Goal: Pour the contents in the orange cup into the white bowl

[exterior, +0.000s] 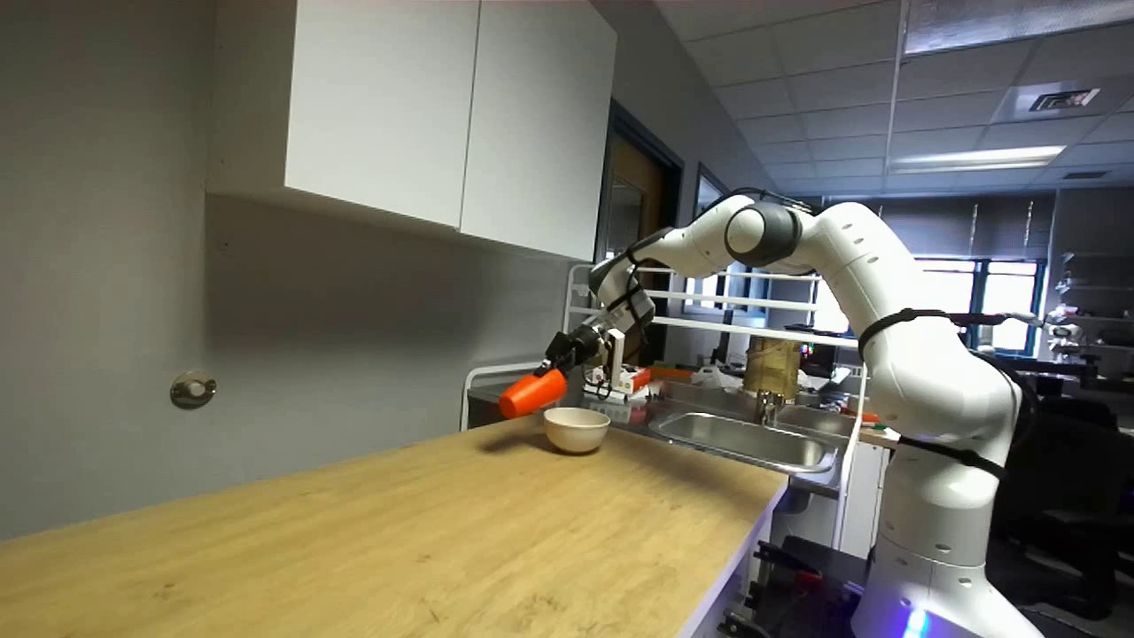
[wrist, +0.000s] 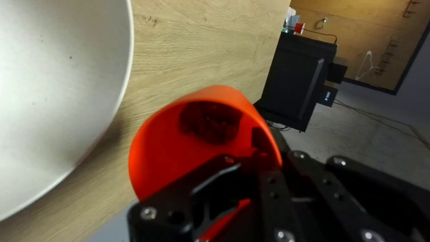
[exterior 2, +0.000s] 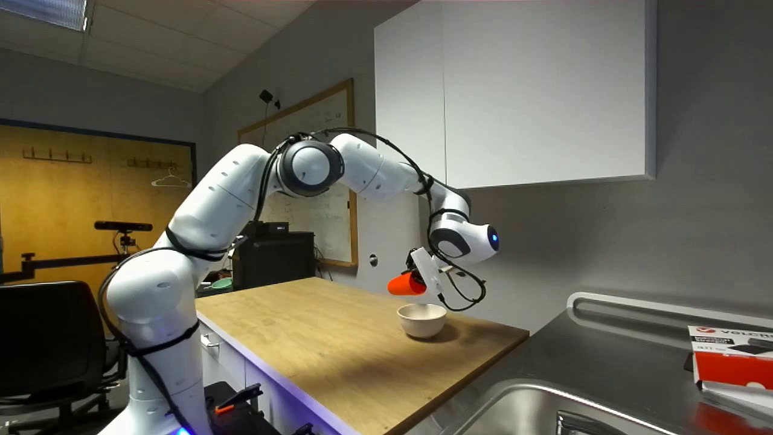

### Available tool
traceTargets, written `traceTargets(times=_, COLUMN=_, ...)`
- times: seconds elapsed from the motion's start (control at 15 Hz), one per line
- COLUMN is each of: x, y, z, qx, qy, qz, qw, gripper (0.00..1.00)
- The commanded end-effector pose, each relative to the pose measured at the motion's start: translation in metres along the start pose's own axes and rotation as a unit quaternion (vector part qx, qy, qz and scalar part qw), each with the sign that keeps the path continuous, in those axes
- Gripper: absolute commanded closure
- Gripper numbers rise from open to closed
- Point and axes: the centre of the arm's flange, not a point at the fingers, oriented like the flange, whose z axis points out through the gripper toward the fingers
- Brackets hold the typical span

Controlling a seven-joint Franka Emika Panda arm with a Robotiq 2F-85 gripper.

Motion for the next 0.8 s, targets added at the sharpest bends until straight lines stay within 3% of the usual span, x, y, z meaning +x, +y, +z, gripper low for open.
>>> traceTargets(times=0.0, x=-0.003, y=0.012, z=-0.017, qx=0.055, qy=0.022, qz=-0.005, qw=0.9982, gripper=0.98)
traceTargets(times=0.73, x=-0.021, y=0.046, z=-0.035, qx=0.183, qy=0.076, qz=0.008, qw=0.9801, gripper=0.98)
